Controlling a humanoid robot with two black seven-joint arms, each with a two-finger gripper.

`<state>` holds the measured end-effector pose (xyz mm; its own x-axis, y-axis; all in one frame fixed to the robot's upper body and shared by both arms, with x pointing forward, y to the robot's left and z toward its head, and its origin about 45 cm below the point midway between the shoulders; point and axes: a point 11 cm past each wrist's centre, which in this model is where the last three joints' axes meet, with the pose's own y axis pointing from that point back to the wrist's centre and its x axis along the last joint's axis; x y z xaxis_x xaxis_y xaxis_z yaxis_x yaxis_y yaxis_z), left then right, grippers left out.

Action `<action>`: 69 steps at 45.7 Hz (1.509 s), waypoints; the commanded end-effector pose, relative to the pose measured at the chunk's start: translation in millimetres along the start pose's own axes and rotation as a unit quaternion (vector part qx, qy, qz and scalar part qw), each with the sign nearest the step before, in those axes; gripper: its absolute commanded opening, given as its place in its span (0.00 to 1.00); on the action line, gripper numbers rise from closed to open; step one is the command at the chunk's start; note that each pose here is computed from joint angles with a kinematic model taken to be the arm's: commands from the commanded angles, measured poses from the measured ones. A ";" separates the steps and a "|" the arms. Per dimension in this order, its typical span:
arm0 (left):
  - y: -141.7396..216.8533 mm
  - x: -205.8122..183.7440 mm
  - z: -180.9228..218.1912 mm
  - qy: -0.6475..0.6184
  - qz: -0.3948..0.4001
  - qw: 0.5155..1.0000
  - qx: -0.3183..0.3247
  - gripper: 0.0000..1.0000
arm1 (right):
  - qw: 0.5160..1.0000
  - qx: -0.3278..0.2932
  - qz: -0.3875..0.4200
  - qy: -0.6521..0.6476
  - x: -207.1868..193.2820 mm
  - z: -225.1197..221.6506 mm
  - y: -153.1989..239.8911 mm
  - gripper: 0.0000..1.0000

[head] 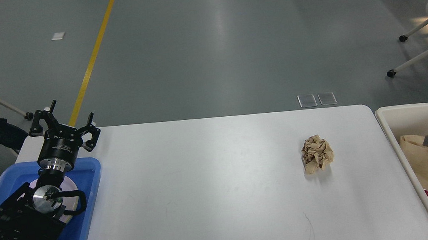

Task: Tidy desktop
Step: 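Move the right gripper to the crumpled brown paper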

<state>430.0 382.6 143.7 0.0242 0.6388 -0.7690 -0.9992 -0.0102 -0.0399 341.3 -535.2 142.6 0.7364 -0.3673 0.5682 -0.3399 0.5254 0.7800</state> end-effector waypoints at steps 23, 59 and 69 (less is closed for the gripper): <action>0.0 0.0 0.0 0.000 0.000 1.000 0.000 0.97 | 0.944 0.164 -0.124 0.260 103.9 -155.9 302.3 1.00; 0.0 0.0 0.0 0.000 0.000 1.000 0.000 0.97 | 0.968 0.190 -0.071 0.151 -42.7 -208.8 125.9 1.00; 0.0 0.0 0.0 0.000 0.000 1.000 0.000 0.97 | 0.968 0.188 -0.050 0.161 -62.7 -231.5 102.5 1.00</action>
<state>430.0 382.6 143.7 0.0243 0.6388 -0.7690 -0.9992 -0.0101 -0.0399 392.5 -281.7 140.5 0.9082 -0.1153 0.4023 -0.3844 0.1503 0.9108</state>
